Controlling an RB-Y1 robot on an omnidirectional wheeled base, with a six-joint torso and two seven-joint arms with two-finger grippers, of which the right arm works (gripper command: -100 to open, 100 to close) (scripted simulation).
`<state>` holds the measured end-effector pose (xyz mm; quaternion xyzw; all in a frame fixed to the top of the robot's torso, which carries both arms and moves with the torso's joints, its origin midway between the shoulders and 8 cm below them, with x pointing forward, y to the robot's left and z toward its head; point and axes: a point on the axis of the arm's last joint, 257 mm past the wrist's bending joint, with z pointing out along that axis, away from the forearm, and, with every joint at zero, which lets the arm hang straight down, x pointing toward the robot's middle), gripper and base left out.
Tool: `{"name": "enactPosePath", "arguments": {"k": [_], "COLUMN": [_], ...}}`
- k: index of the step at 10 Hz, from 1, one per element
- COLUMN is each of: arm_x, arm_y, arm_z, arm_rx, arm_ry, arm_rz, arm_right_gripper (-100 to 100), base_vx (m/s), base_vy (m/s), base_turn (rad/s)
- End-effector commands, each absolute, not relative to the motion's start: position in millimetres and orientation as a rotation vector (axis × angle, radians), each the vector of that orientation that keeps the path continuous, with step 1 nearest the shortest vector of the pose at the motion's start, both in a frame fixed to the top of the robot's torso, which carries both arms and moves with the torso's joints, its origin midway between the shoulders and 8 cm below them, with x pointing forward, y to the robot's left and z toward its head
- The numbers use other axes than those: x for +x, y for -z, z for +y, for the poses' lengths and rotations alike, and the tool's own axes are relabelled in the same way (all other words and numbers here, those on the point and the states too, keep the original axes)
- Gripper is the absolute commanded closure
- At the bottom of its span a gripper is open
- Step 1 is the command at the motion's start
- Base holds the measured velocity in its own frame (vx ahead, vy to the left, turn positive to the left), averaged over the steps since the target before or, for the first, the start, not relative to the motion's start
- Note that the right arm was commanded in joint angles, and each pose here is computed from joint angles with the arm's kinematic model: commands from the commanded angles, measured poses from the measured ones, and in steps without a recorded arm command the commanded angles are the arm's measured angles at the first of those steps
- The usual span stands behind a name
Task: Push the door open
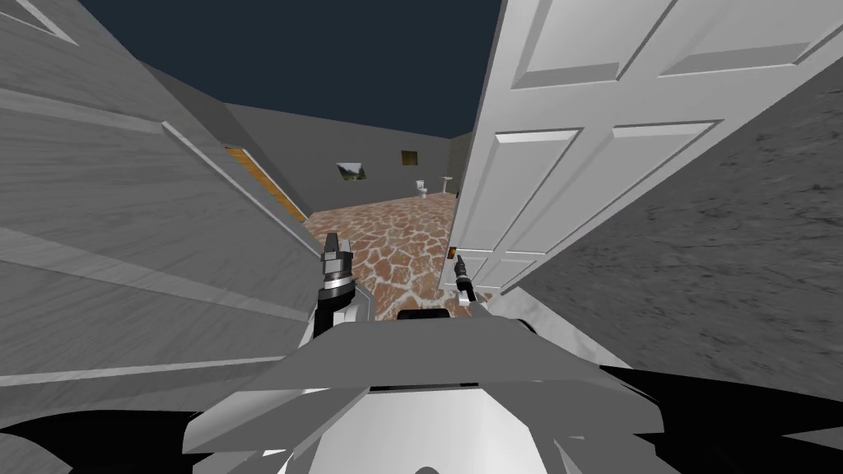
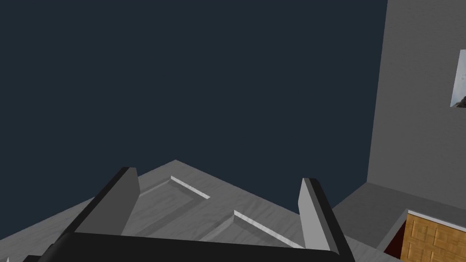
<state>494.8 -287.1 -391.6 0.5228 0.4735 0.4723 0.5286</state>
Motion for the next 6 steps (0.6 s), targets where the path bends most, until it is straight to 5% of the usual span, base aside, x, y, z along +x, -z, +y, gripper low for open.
{"name": "enactPosePath", "arguments": {"k": [1, 5, 6], "arm_x": [493.4, 491.0, 491.0], "arm_y": [391.4, 391.3, 391.3], "arm_z": [-289.3, -290.6, -290.6], "arm_rx": [1.247, 1.248, 1.248], "arm_ry": [-1.126, -1.124, -1.124], "arm_rz": [1.126, 1.116, 1.116], "arm_right_gripper": [-100, -100, 100], "base_vx": [0.239, 0.202, -0.019], "base_vy": [-0.032, -0.016, 0.002], "base_turn": [0.029, 0.023, 0.001]}}
